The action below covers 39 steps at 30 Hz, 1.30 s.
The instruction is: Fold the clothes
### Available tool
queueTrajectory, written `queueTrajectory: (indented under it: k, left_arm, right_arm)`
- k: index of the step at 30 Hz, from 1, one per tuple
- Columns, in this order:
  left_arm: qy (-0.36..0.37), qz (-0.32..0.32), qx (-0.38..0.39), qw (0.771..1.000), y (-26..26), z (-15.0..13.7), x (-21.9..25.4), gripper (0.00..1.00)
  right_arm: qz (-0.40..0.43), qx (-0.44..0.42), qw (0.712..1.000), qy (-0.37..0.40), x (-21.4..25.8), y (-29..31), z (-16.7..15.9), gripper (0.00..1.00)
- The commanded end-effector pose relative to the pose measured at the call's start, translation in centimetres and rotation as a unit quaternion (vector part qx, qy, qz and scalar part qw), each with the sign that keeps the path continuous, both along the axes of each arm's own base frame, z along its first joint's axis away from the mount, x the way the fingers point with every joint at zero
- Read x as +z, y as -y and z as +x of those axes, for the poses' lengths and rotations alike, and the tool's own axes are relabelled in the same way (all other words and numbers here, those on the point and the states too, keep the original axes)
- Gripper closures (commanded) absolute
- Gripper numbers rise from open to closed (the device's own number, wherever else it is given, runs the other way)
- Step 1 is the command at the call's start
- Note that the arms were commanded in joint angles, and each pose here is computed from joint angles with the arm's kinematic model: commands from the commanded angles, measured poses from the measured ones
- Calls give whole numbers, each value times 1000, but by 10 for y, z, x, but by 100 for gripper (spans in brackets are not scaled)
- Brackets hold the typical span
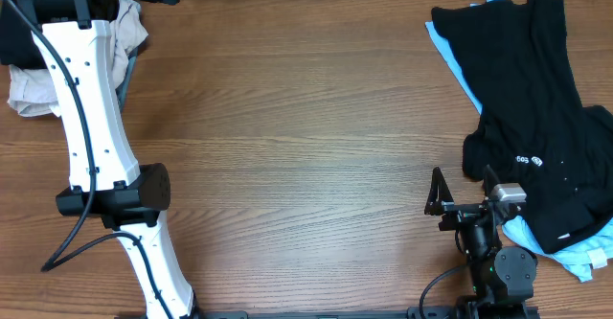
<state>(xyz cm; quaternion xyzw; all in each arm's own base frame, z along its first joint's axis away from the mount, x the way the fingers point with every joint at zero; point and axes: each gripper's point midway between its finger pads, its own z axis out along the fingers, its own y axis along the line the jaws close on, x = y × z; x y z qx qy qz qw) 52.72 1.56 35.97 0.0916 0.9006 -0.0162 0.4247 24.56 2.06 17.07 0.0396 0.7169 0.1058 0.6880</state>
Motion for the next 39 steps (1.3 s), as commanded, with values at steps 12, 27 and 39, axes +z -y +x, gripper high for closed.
queueTrajectory:
  k: [12, 27, 39]
  left_arm:
    - [-10, -10, 4, 1000, -2, -2, -4, 0]
    - [127, -2, -35, 991, 40, -110, 133, 0]
    - [147, -4, -82, 986, 76, -197, 165, 0]
  right_arm:
    - [-3, -4, 1000, 4, -1, 1, 0, 0]
    - [-3, -4, 1000, 4, -1, 1, 0, 0]
    - [-3, -4, 1000, 4, -1, 1, 0, 0]
